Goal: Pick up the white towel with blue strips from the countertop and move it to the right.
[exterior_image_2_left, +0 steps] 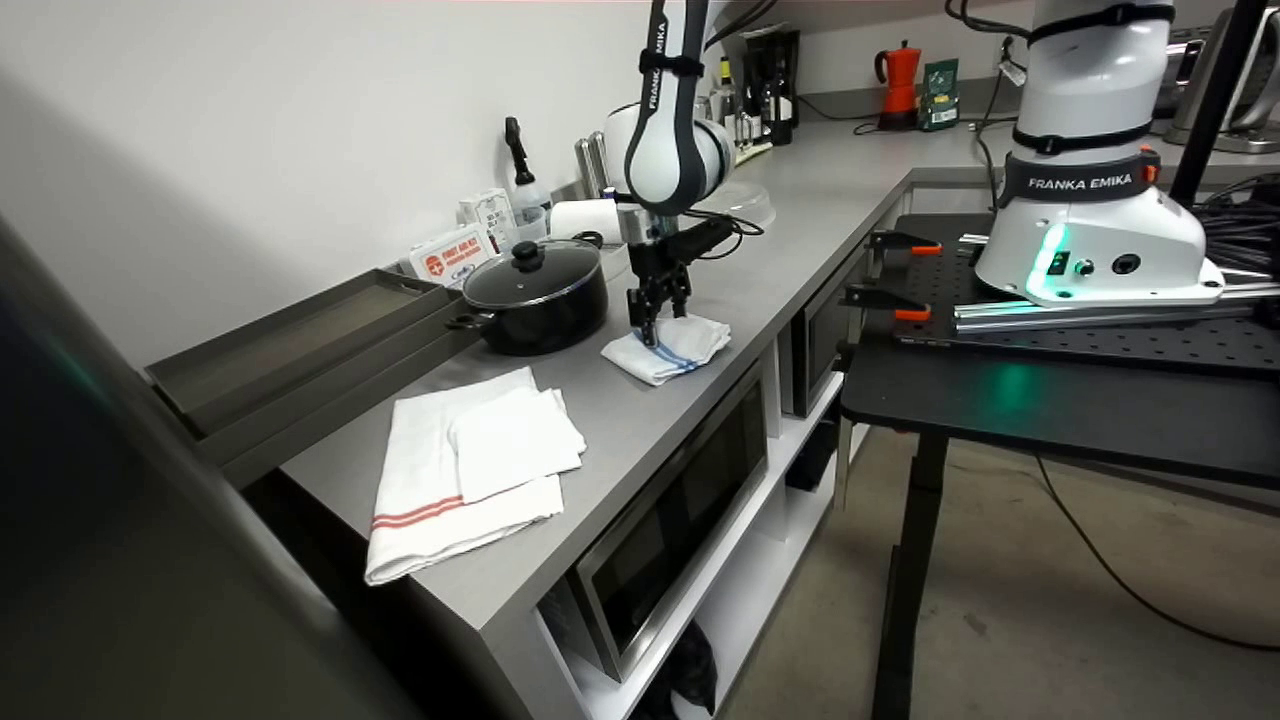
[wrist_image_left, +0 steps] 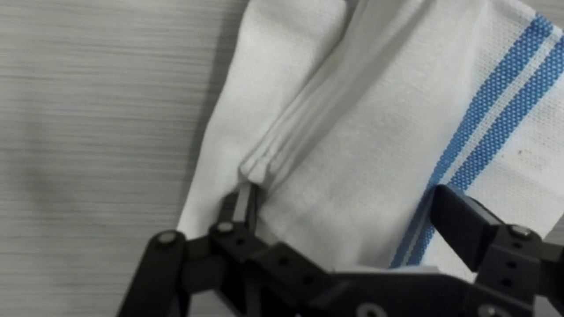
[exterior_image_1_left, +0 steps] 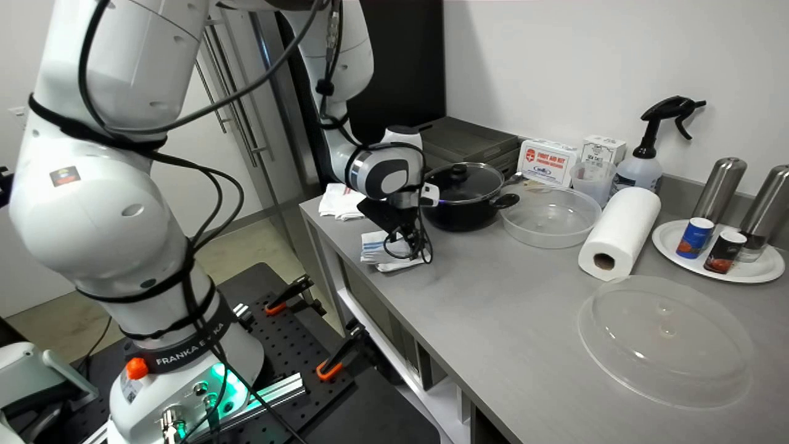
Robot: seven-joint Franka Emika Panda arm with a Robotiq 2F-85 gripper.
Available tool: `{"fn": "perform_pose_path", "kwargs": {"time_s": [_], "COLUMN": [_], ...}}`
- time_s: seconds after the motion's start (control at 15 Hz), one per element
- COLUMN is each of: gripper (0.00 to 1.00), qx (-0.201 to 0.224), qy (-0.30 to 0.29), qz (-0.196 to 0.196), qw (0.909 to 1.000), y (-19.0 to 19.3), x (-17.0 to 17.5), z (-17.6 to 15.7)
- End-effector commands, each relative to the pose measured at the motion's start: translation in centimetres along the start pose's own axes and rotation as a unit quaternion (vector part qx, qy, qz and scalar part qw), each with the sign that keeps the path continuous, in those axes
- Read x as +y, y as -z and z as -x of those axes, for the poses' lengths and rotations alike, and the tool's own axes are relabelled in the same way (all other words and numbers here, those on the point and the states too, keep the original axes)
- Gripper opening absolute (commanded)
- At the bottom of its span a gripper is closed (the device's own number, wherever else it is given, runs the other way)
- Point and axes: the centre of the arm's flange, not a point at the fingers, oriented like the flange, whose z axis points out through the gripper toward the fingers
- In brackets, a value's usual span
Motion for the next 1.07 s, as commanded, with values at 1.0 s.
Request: {"fn": "perform_pose_path", "kwargs": {"time_s": [1.0], "gripper": [1.00], "qx": [0.049], "qy": [-0.034], "qz": [-0.040], "qw": [0.9974], "y": [3.4], "x": [2.3], "z": [0.1]}}
